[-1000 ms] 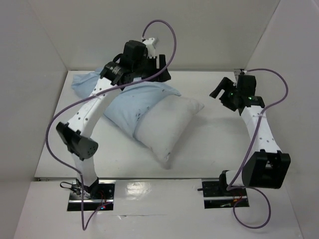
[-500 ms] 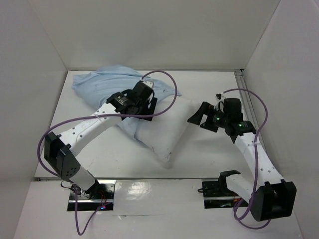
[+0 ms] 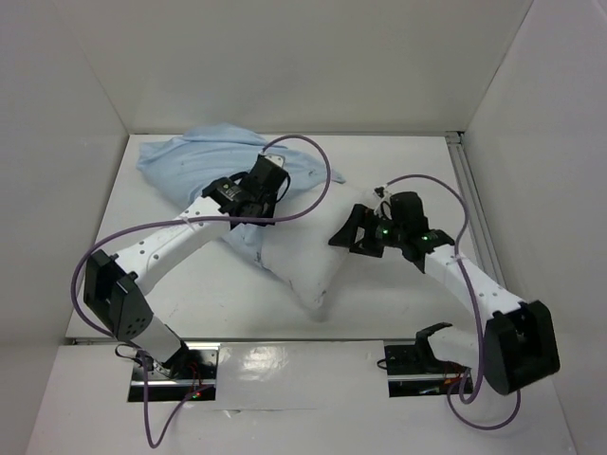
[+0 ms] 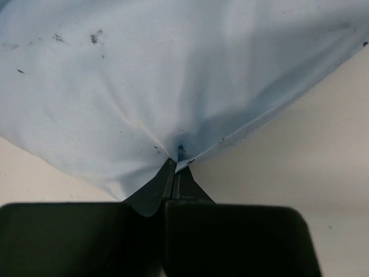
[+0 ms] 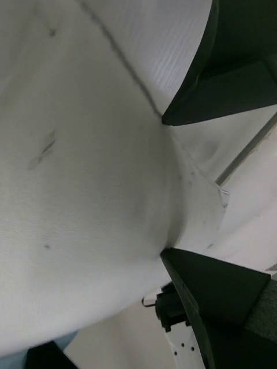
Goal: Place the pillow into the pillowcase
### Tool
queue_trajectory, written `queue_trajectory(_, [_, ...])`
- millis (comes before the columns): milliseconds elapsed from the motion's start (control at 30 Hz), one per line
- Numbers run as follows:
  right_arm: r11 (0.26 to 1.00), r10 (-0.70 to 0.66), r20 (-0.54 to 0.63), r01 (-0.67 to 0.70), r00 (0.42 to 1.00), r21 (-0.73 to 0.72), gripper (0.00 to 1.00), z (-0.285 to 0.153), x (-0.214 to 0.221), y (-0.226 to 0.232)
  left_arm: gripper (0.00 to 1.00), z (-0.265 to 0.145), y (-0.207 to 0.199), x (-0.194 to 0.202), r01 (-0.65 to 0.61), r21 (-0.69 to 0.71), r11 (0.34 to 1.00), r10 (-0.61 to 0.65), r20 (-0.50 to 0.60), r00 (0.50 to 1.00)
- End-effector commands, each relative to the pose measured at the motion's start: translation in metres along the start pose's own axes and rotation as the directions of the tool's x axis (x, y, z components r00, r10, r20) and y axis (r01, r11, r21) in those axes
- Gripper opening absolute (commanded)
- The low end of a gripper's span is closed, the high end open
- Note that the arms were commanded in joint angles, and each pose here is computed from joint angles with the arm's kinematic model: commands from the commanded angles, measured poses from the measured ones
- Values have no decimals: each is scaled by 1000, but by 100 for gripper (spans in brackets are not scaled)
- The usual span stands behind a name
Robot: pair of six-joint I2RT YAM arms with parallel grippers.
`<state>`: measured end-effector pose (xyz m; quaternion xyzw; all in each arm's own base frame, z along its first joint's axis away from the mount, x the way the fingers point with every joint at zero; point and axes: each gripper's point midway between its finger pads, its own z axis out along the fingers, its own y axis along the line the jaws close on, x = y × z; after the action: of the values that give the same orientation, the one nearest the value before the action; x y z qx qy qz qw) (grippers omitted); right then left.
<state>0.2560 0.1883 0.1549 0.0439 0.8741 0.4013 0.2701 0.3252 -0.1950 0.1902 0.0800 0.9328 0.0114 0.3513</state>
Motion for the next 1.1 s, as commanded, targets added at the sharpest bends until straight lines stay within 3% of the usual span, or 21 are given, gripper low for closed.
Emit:
queue_trajectory(0, [994, -56, 26, 58, 998, -93, 91, 36, -4, 25, 0, -31, -31, -27, 29, 180, 983, -39, 55, 998])
queue_trajectory(33, [991, -78, 47, 83, 996, -107, 84, 41, -15, 38, 0, -40, -44, -29, 20, 240, 971, -34, 55, 998])
queue_trajectory(67, [990, -97, 61, 103, 993, -92, 52, 47, -22, 41, 0, -54, -65, -29, 8, 345, 938, -24, 41, 999])
queue_trajectory(100, [988, -109, 95, 119, 989, -101, 31, 50, -42, 55, 0, -78, -87, -46, -4, 429, 903, -33, 79, 996])
queue_trajectory(133, [985, -129, 117, 141, 985, -103, 14, 49, -53, 63, 0, -90, -103, -54, -17, 488, 873, -29, 87, 996])
queue_trajectory(167, [986, -136, 158, 148, 978, -72, 0, 42, -73, 62, 0, -129, -127, -75, -50, 611, 790, -39, 132, 990])
queue_trajectory(233, [971, -181, 267, 215, 946, -102, 0, 12, -113, 97, 0, -165, -143, -98, -86, 697, 712, -59, 182, 981])
queue_trajectory(267, [967, -201, 306, 239, 931, -91, 0, -8, -125, 104, 0, -197, -157, -118, -136, 758, 637, -74, 236, 969])
queue_trajectory(400, [950, -250, 403, 303, 880, -72, 0, -53, -146, 135, 0, -239, -175, -155, -200, 839, 507, -120, 298, 947])
queue_trajectory(467, [961, -226, 373, 269, 900, -65, 0, -39, -132, 116, 0, -242, -186, -167, -213, 865, 454, -141, 306, 941])
queue_trajectory(533, [979, -154, 306, 187, 939, -79, 0, -3, -104, 78, 0, -231, -199, -167, -169, 907, 385, -142, 239, 960])
queue_trajectory(567, [983, -129, 276, 159, 952, -88, 0, 11, -91, 67, 0, -239, -205, -174, -183, 925, 334, -171, 250, 953])
queue_trajectory(600, [992, -78, 237, 98, 968, -75, 0, 30, -80, 46, 0, -233, -211, -166, -118, 952, 281, -161, 168, 972])
queue_trajectory(700, [999, -25, 183, 34, 983, -42, 0, 56, -55, 9, 0, -236, -225, -161, -91, 983, 161, -159, 117, 980])
queue_trajectory(900, [999, -38, 230, 39, 972, 2, 0, 37, -53, 6, 0, -204, -232, -129, -8, 975, 221, -115, 34, 993])
queue_trajectory(1067, [996, -82, 264, 74, 961, 42, 0, 9, -54, 11, 0, -169, -234, -83, 44, 943, 329, -36, -34, 999])
